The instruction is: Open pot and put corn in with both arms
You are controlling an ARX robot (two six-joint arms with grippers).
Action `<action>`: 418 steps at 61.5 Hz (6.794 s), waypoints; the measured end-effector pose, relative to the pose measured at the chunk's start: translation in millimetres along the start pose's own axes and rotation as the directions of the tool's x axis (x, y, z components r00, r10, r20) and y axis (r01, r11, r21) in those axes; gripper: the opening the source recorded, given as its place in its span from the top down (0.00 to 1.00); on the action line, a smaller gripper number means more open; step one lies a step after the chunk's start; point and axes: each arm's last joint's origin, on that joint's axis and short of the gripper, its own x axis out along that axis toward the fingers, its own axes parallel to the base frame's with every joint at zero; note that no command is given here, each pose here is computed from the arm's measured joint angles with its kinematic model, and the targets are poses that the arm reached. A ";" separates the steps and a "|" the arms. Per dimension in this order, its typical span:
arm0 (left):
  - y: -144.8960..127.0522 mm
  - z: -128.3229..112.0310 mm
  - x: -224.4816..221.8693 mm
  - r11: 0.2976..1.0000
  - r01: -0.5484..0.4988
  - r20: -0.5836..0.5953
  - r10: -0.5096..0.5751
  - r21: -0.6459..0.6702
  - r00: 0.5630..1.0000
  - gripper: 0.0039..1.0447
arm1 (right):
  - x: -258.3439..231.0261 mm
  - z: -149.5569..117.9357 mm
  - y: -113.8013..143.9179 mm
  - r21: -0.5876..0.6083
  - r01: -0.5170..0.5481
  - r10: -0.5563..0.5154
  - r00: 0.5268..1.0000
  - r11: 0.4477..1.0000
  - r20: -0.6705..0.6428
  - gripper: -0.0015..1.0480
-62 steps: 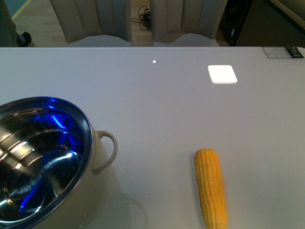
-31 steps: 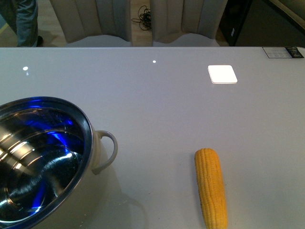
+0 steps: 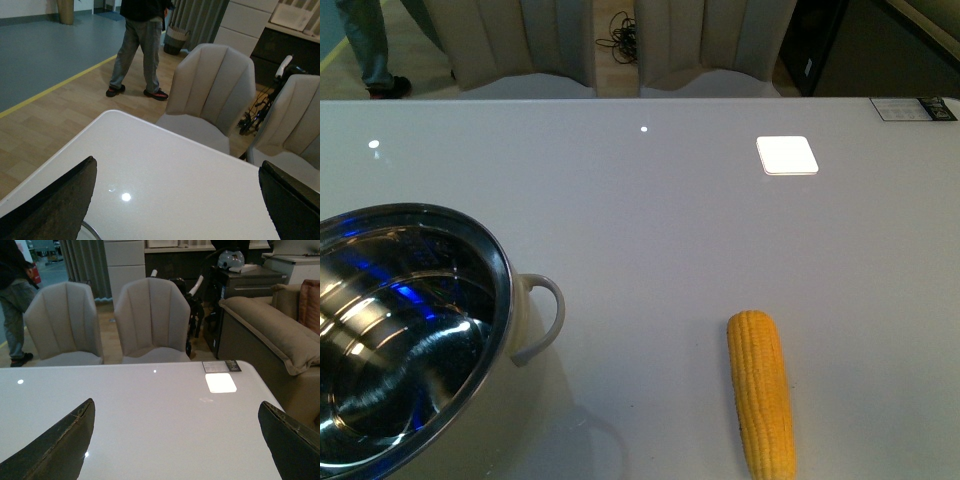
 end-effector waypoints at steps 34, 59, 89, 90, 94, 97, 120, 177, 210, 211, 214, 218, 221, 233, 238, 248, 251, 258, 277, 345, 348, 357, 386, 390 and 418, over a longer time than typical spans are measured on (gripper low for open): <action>-29.9 1.9 -82.2 0.990 0.128 0.030 -0.127 -0.062 0.991 0.07 | 0.0 0.0 0.0 0.000 0.000 0.000 1.000 1.000 0.000 0.09; -56.6 -19.1 -98.0 0.949 0.246 0.001 -0.252 0.198 0.968 0.64 | 0.0 0.0 0.0 0.000 0.000 0.000 1.000 1.000 0.000 0.09; -73.2 -42.9 -117.6 0.952 0.221 -0.009 -0.224 0.212 0.975 0.97 | 0.0 0.0 0.0 0.000 -0.001 0.001 1.000 1.000 0.000 0.09; -74.0 -42.9 -118.6 0.951 0.223 -0.005 -0.227 0.213 0.974 0.97 | 0.0 0.0 0.0 0.000 0.002 -0.002 1.000 1.000 0.000 0.09; -78.4 -42.3 -122.2 0.940 0.265 0.010 -0.273 0.216 0.962 0.97 | 0.0 0.0 0.0 0.000 0.002 -0.002 1.000 1.000 0.000 0.09; -78.6 -42.4 -122.4 0.941 0.261 0.011 -0.270 0.216 0.963 0.97 | 0.0 0.0 0.0 0.000 0.001 -0.001 1.000 1.000 0.000 0.09; -78.7 -42.5 -122.6 0.942 0.259 0.012 -0.268 0.216 0.963 0.95 | 0.0 0.0 0.0 0.000 0.002 -0.002 1.000 1.000 0.000 0.09; -78.7 -42.5 -122.6 0.941 0.259 0.012 -0.268 0.218 0.963 0.07 | 0.7 -1.6 -0.1 0.008 0.022 -0.022 0.999 1.000 -0.040 0.09; -78.7 -42.4 -122.7 0.941 0.259 0.013 -0.268 0.218 0.963 0.07 | 75.9 -55.5 39.8 0.071 0.050 0.023 0.634 0.996 -0.773 0.09; -78.8 -42.4 -122.7 0.941 0.259 0.013 -0.269 0.218 0.963 0.07 | 78.5 -57.0 41.3 0.073 0.045 0.028 0.633 0.996 -0.774 0.09; -78.7 -42.4 -122.7 0.941 0.259 0.013 -0.268 0.218 0.963 0.07 | 95.9 -70.4 50.9 0.070 0.021 0.042 0.620 0.997 -0.783 0.09; -78.7 -42.4 -122.7 0.941 0.259 0.013 -0.268 0.218 0.963 0.07 | 111.4 -88.8 61.4 0.065 -0.009 0.057 0.594 0.998 -0.803 0.09; -78.7 -42.4 -122.7 0.941 0.259 0.013 -0.268 0.218 0.963 0.07 | 117.2 -98.1 66.1 0.060 -0.021 0.061 0.579 0.998 -0.813 0.09; -78.7 -42.4 -122.7 0.941 0.259 0.013 -0.268 0.218 0.963 0.07 | 138.0 -130.7 86.5 0.069 -0.088 0.105 0.520 0.994 -0.848 0.09; -78.7 -42.4 -122.7 0.941 0.259 0.013 -0.268 0.218 0.963 0.07 | 145.5 -141.1 96.1 0.067 -0.113 0.115 0.506 0.991 -0.855 0.09; -78.7 -42.4 -122.7 0.941 0.259 0.013 -0.268 0.218 0.963 0.07 | 153.2 -156.6 109.5 0.051 -0.156 0.121 0.478 0.986 -0.870 0.09; -78.7 -42.4 -122.7 0.941 0.259 0.013 -0.268 0.218 0.963 0.07 | 154.5 -160.8 112.8 0.046 -0.165 0.119 0.469 0.985 -0.875 0.09; -78.7 -42.4 -122.7 0.941 0.259 0.013 -0.268 0.218 0.963 0.07 | 154.6 -167.3 117.8 0.039 -0.182 0.118 0.449 0.982 -0.886 0.09; -78.7 -42.4 -122.7 0.941 0.259 0.013 -0.268 0.218 0.963 0.07 | 146.5 -179.4 121.5 0.039 -0.209 0.121 0.395 0.977 -0.911 0.09; -78.7 -42.4 -122.7 0.941 0.259 0.013 -0.268 0.218 0.963 0.07 | 167.1 -125.4 102.5 0.173 -0.144 0.222 0.482 0.974 -0.847 0.79; -78.7 -42.4 -122.7 0.941 0.259 0.013 -0.268 0.218 0.963 0.07 | 171.3 -114.2 104.1 0.190 -0.149 0.240 0.502 0.970 -0.831 0.79; -78.8 -42.4 -122.7 0.941 0.259 0.013 -0.268 0.218 0.963 0.07 | 194.6 -63.4 121.3 0.273 -0.171 0.320 0.587 0.947 -0.744 0.81; -78.7 -42.4 -122.7 0.941 0.259 0.013 -0.268 0.218 0.963 0.07 | 232.4 -29.8 196.3 0.428 -0.191 0.454 0.573 0.884 -0.683 0.82; -78.7 -42.4 -122.7 0.941 0.259 0.013 -0.268 0.218 0.963 0.07 | 236.7 -30.4 206.1 0.449 -0.177 0.464 0.567 0.876 -0.681 0.82; -78.8 -42.4 -122.7 0.941 0.259 0.013 -0.268 0.218 0.963 0.07 | 240.0 -30.4 281.6 0.549 -0.199 0.566 0.501 0.812 -0.655 0.82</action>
